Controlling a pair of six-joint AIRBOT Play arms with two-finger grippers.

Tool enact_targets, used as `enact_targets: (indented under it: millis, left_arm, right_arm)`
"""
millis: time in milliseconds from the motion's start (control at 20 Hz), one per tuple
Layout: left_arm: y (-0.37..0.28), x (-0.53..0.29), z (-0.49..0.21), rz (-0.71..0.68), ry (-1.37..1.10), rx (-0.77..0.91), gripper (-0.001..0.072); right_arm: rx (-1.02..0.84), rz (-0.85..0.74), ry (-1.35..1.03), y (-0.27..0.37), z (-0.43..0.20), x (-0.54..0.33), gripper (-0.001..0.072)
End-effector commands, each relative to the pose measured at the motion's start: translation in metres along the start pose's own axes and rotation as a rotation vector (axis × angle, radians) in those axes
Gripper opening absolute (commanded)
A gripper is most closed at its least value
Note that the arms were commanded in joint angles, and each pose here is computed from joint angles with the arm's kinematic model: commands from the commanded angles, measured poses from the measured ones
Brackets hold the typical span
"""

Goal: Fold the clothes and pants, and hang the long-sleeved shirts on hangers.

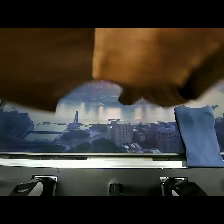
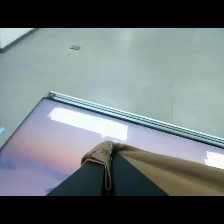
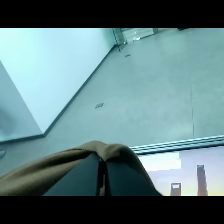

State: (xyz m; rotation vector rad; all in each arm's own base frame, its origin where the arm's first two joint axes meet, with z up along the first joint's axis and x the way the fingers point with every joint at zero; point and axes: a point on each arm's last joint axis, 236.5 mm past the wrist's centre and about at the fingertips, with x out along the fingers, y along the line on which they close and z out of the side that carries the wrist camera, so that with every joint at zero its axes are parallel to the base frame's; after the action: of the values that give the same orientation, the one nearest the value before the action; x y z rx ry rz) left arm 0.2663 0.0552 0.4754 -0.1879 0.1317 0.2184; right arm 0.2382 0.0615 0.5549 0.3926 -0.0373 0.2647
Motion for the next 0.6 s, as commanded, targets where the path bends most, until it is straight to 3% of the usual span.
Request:
enact_targets:
  millis: [0, 200, 550]
  left_arm:
    - [0.010, -0.003, -0.020, 0.036, 0.064, 0.027, 0.0013]
    - [-0.011, 0.087, -0.099, -0.073, 0.335, 0.111, 0.0012]
    - [0.001, 0.273, -0.321, -0.066, 0.795, 0.095, 0.0013]
  right_arm:
    - [0.036, -0.043, 0.032, -0.010, -0.008, -0.004, 0.0027]
    - [0.058, -0.161, 0.308, -0.044, -0.105, 0.082, 0.0028]
    - [0.024, -0.363, 0.769, -0.131, -0.339, 0.241, 0.0029]
